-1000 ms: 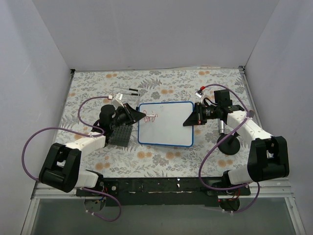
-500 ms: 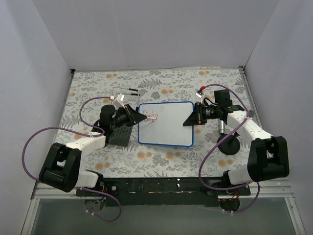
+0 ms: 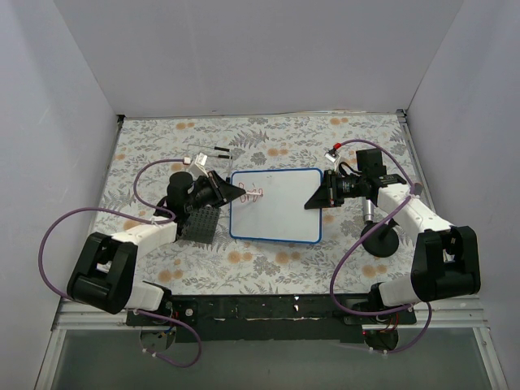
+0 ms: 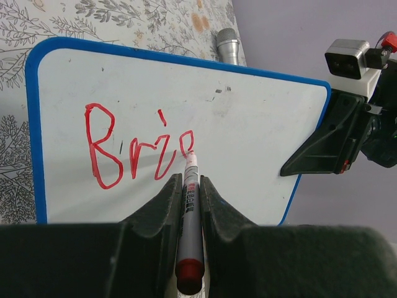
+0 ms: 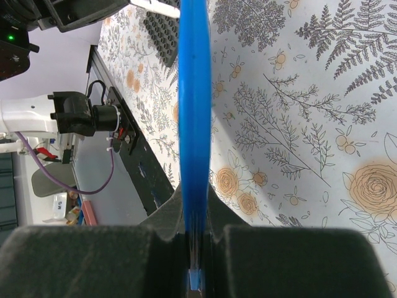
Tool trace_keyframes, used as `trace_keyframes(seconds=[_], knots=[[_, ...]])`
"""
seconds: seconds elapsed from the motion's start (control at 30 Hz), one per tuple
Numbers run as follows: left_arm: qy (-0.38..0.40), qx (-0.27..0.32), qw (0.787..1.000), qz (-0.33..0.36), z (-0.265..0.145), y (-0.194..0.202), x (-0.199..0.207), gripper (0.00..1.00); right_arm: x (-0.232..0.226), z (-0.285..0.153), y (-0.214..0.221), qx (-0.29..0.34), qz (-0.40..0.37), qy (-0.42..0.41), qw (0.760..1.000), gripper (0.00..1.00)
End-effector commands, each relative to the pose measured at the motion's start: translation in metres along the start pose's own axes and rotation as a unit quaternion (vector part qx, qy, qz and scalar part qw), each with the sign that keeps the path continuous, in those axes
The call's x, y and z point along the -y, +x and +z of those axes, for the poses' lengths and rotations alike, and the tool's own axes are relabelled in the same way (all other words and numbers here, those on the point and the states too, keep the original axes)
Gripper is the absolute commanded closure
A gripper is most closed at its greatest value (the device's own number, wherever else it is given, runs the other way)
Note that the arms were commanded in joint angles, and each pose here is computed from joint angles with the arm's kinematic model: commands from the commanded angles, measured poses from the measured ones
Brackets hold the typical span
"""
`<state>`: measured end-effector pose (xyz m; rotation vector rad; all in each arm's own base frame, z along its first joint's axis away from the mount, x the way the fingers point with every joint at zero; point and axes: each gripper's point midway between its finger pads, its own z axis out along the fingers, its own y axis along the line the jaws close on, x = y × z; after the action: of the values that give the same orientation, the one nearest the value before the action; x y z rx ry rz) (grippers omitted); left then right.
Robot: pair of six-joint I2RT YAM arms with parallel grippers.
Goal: Write a sentence on the whiteboard
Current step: Write with the whiteboard marker without the cap on the whiteboard.
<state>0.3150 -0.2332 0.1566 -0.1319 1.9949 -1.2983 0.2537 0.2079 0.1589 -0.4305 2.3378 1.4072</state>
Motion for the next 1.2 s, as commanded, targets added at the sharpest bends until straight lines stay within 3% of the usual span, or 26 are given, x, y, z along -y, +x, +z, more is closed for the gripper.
trace_keyframes(seconds=[0.0,0.3,0.77,1.17], knots=[[0.007,0.028,0.999,0.018,0.005,-0.020,0.013,1.00,-0.005,-0.003,-0.008,0.016,-0.044,-0.005,0.999,0.99],[-0.006,0.033,0.999,0.022,0.006,-0.024,0.010,1.00,-0.006,-0.003,-0.008,0.016,-0.044,-0.005,0.999,0.99],[-0.009,-0.043,0.999,0.001,-0.003,0.020,-0.009,1.00,-0.006,-0.004,-0.009,0.017,-0.043,-0.005,0.999,0.99],[-0.044,-0.074,0.996,-0.003,-0.012,0.039,-0.027,1.00,-0.006,-0.004,-0.008,0.016,-0.044,-0.006,0.999,0.99]])
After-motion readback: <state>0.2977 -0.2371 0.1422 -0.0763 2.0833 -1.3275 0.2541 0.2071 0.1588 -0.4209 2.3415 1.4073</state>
